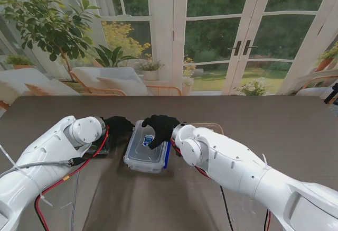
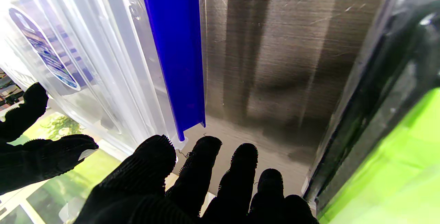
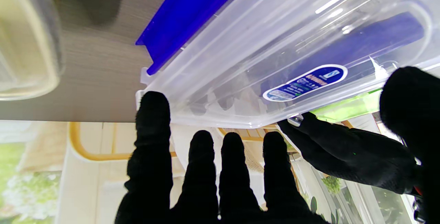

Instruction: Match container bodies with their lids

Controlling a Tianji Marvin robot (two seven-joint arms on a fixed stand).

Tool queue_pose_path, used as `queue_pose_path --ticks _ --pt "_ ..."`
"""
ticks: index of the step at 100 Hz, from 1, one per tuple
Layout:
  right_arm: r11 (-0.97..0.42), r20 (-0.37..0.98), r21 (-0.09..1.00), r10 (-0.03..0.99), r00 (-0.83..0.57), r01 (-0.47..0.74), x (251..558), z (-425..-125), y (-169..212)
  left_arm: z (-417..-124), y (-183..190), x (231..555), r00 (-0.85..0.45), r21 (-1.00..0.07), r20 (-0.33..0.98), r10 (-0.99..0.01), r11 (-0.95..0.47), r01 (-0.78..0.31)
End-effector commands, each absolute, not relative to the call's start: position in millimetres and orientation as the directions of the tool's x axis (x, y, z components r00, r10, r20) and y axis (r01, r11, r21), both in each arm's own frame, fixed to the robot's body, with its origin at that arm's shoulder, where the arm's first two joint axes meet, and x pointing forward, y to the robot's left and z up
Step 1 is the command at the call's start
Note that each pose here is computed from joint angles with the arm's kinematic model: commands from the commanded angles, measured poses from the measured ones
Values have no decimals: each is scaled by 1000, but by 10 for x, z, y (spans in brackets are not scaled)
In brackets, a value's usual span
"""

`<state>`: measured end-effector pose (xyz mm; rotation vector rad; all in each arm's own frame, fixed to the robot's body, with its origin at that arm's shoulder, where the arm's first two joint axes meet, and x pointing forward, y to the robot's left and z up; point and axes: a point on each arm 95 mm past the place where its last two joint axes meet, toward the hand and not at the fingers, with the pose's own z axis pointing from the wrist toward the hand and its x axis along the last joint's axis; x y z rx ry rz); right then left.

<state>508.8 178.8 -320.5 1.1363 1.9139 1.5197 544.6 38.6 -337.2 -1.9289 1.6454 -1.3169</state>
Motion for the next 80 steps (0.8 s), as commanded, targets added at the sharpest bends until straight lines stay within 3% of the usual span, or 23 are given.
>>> queue_pose_path --ticks 1,80 --pt "88 151 925 808 -570 370 4983 -3395 1799 -3421 283 5372 -81 -688 452 -888 -289 -665" --pt "89 156 924 801 -578 373 4959 -3426 1812 -3212 411 5232 -143 -782 404 -903 -260 -567"
